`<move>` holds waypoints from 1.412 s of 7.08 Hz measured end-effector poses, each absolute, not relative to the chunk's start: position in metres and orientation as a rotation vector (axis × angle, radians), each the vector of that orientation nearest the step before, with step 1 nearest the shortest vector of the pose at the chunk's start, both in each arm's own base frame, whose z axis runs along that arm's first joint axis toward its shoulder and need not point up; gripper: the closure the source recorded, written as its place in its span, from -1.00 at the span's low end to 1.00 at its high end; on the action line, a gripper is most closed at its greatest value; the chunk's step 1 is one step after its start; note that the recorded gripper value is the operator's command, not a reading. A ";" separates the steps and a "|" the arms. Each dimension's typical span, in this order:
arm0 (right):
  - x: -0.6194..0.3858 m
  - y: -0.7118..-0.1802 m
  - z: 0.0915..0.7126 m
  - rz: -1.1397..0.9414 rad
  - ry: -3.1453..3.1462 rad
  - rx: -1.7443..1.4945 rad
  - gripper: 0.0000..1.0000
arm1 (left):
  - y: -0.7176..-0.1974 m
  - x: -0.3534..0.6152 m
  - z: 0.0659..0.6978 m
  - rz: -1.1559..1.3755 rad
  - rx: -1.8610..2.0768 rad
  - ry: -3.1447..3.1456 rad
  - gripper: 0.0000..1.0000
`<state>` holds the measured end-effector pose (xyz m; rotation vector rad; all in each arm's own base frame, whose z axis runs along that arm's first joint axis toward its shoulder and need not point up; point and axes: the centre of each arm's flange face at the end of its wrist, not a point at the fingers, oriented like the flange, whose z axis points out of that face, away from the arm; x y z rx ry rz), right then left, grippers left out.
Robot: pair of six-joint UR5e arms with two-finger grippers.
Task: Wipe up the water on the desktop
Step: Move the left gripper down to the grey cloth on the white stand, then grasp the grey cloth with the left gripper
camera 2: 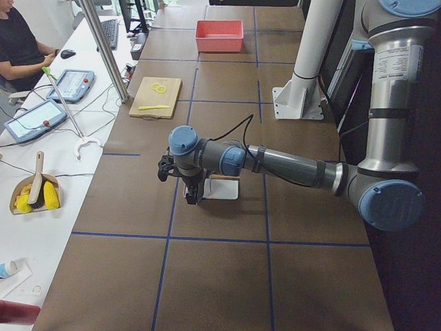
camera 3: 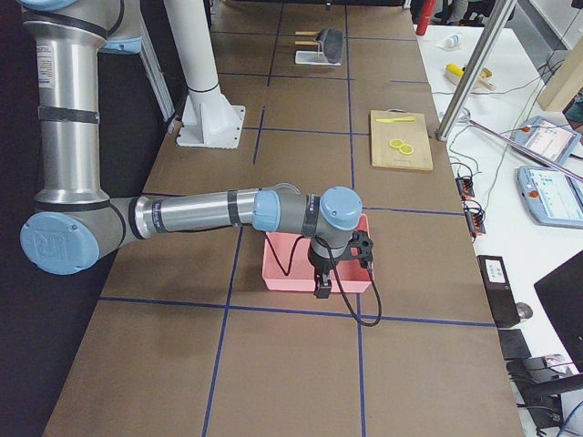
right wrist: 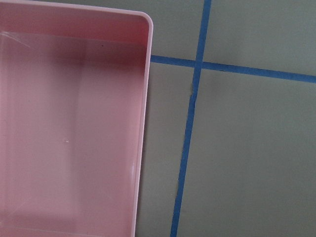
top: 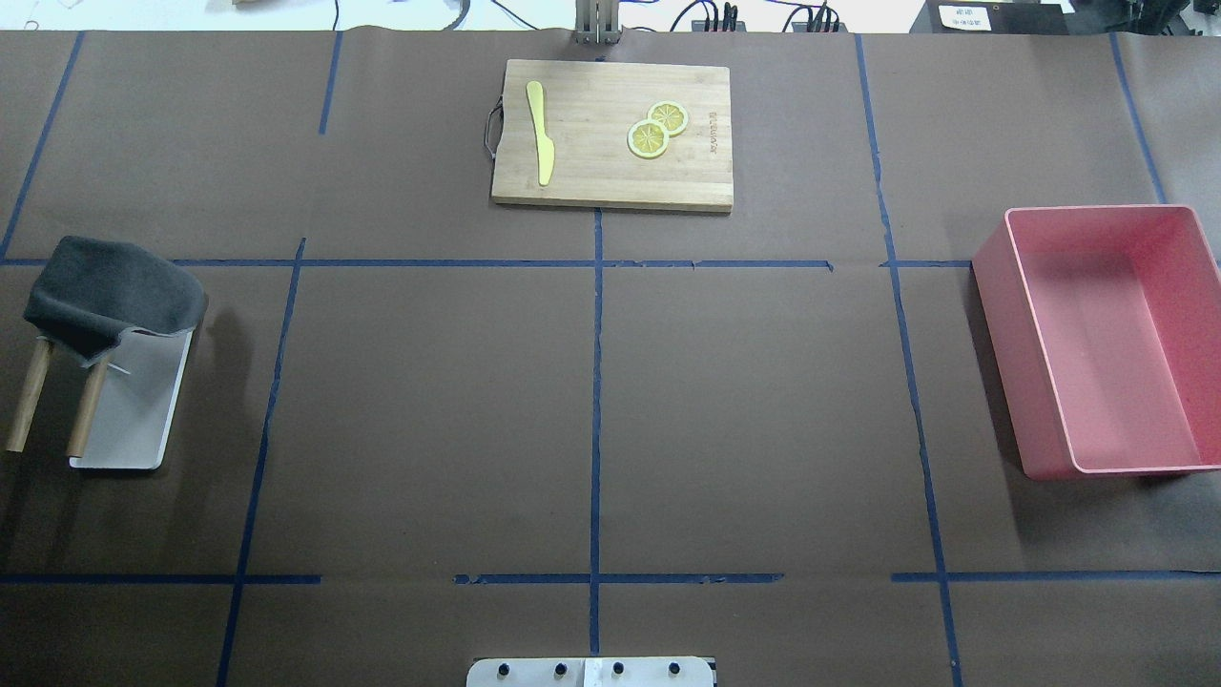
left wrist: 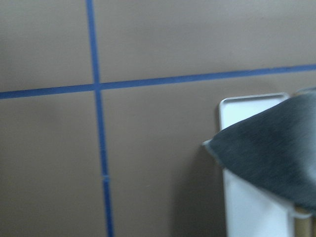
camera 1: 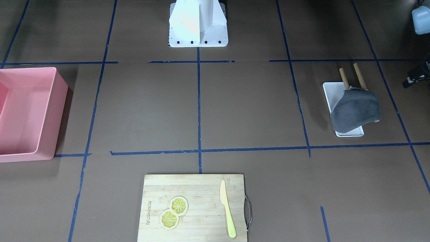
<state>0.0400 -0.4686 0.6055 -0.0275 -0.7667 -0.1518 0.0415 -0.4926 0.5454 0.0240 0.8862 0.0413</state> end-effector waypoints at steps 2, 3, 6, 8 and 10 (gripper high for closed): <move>0.038 -0.470 0.605 -0.164 -0.766 -0.013 -1.00 | -0.499 0.076 0.527 0.059 0.013 0.864 -0.89; 0.037 -0.470 0.605 -0.167 -0.765 -0.009 -1.00 | -0.500 0.095 0.526 0.078 0.001 0.844 -0.83; 0.036 -0.470 0.605 -0.170 -0.767 -0.006 -1.00 | -0.506 0.123 0.525 0.102 -0.019 0.836 -0.55; 0.036 -0.470 0.607 -0.168 -0.768 -0.009 -1.00 | -0.508 0.137 0.520 0.123 -0.023 0.840 0.00; 0.036 -0.470 0.607 -0.168 -0.768 -0.011 -1.00 | -0.508 0.141 0.519 0.131 -0.023 0.842 0.46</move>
